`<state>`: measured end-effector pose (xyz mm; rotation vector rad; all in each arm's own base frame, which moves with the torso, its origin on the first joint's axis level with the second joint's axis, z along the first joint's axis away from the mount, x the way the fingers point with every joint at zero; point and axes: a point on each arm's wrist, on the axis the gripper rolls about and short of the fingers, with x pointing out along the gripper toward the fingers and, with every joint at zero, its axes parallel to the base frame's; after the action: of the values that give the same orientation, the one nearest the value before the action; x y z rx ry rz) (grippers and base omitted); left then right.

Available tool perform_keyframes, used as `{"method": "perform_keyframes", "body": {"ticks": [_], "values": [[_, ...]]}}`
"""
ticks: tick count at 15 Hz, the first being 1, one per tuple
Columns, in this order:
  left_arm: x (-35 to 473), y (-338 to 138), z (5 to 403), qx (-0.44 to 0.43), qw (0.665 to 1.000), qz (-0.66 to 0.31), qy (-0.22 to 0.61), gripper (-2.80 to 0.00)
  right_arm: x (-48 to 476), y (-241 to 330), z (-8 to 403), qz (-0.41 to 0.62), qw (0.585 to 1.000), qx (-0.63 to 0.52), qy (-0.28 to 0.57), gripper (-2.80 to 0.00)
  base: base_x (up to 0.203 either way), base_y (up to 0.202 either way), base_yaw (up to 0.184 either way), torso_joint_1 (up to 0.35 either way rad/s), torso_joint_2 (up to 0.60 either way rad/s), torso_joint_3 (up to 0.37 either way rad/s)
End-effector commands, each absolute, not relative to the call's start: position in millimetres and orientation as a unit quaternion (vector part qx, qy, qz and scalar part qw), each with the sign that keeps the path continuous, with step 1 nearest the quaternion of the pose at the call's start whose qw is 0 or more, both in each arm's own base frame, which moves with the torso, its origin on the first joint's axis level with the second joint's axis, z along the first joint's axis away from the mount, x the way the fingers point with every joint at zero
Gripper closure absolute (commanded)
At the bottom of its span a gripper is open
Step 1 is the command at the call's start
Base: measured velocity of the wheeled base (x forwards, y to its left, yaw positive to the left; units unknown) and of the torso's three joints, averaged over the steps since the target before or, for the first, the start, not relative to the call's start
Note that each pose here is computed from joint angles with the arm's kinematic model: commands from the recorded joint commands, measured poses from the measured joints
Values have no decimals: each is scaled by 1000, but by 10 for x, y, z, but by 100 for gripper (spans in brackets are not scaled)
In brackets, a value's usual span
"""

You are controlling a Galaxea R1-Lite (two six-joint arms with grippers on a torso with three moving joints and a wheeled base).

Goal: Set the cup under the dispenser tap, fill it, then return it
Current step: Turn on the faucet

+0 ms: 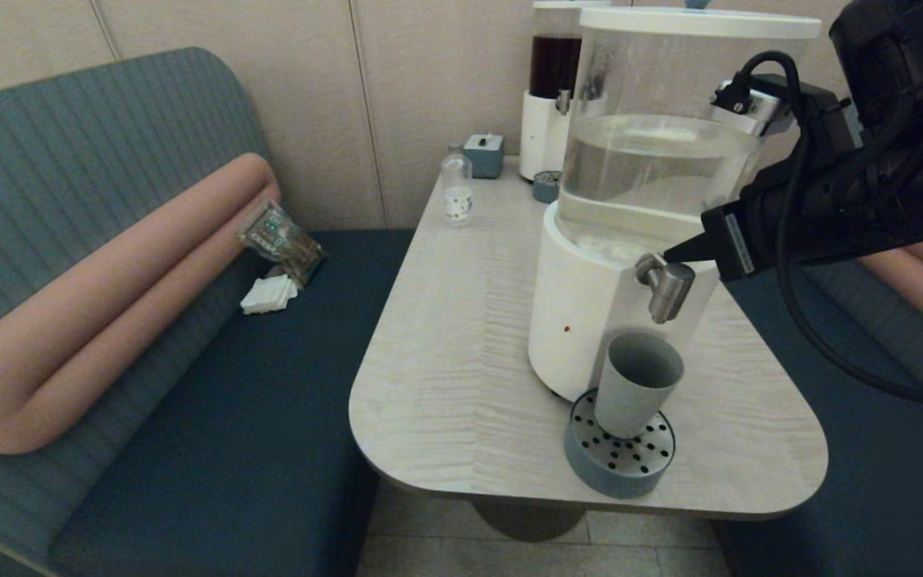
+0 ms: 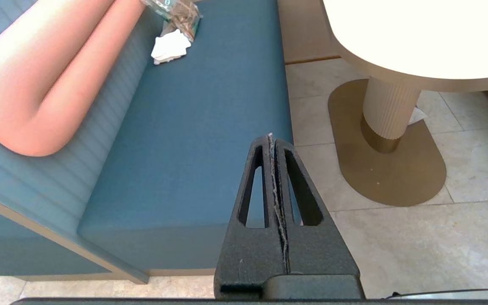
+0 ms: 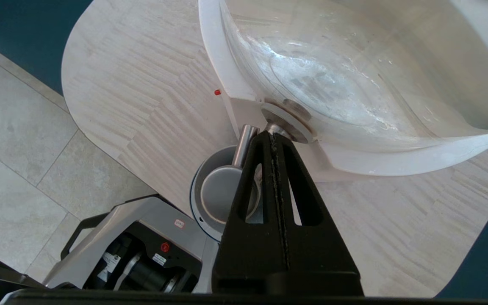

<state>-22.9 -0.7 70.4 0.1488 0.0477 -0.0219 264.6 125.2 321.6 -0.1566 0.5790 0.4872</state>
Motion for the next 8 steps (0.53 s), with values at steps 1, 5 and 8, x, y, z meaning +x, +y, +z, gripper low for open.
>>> {"method": "perform_keyframes", "body": {"ticks": [1, 5, 8], "values": [[-228, -7, 705, 75, 997, -11, 25, 0, 2683, 1272, 3175, 239, 924, -77, 290, 0, 0, 0, 0, 0, 0, 0], [-228, -7, 705, 75, 997, -11, 25, 0, 2700, 1301, 3150, 244, 921, -84, 291, 0, 0, 0, 0, 0, 0, 0], [-229, -7, 709, 75, 997, -11, 24, 0, 2713, 1317, 3133, 254, 918, -84, 294, 0, 0, 0, 0, 0, 0, 0]]}}
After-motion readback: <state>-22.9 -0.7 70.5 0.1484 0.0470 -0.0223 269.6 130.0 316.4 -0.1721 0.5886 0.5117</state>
